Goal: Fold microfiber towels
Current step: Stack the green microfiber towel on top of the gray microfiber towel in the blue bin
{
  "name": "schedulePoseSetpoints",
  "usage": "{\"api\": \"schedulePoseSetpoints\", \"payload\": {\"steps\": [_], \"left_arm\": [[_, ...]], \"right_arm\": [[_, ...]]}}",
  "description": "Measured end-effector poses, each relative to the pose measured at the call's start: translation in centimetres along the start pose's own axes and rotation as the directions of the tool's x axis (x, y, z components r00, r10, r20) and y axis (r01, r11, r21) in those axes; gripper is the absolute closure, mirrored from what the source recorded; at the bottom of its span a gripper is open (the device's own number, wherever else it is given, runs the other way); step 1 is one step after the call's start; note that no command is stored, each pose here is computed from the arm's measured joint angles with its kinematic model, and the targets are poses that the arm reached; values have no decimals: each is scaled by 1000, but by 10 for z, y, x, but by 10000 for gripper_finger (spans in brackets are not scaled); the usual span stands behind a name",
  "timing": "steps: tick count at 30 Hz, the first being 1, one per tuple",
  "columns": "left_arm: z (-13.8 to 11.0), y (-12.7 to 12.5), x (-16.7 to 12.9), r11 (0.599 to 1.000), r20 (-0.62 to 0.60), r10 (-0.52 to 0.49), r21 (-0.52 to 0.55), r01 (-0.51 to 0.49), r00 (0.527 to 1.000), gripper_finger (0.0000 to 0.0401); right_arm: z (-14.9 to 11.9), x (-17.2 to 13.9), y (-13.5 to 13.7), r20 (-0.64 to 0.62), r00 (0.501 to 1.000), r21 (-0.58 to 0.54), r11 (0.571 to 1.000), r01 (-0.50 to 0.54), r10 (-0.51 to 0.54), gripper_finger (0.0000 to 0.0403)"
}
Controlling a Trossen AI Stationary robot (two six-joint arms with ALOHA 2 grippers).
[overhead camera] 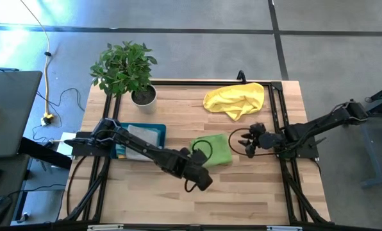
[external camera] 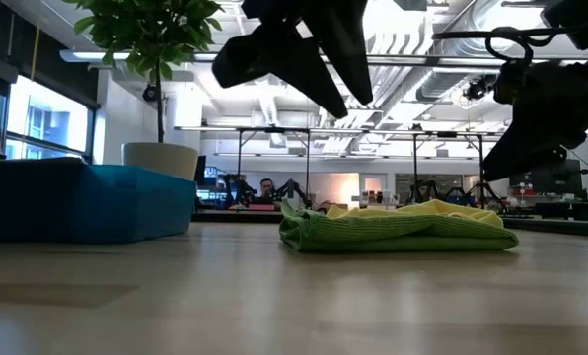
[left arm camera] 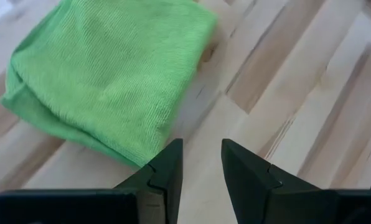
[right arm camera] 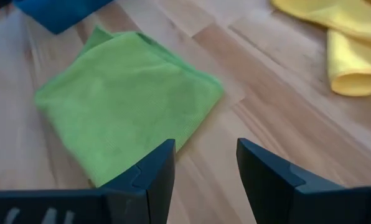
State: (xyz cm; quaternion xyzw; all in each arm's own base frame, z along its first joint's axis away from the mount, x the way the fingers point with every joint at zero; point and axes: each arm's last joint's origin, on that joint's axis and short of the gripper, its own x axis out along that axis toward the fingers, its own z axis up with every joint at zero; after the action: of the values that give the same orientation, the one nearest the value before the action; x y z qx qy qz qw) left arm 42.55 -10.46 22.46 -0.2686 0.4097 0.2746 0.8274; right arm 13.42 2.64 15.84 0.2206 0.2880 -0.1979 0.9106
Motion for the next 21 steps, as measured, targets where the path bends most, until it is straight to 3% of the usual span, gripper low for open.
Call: {"api": "schedulePoseSetpoints", "payload": {"steps": [6, 13, 21], "left_arm": [[-1, 2, 2, 998, -12, 2, -64, -3, 1000, 301], [-16, 16, 15, 974, -66, 73, -208, -85, 995, 291], [-17, 37, 33, 901, 21, 196, -399, -171, 980, 191]], "right_arm": [[0, 0, 0, -6, 1000, -1, 1000, -8, 7, 238], [0, 0, 0, -7, 1000, -1, 1000, -7, 7, 238], [0, 0, 0, -6, 1000, -1, 1000, -7, 7, 238]]}}
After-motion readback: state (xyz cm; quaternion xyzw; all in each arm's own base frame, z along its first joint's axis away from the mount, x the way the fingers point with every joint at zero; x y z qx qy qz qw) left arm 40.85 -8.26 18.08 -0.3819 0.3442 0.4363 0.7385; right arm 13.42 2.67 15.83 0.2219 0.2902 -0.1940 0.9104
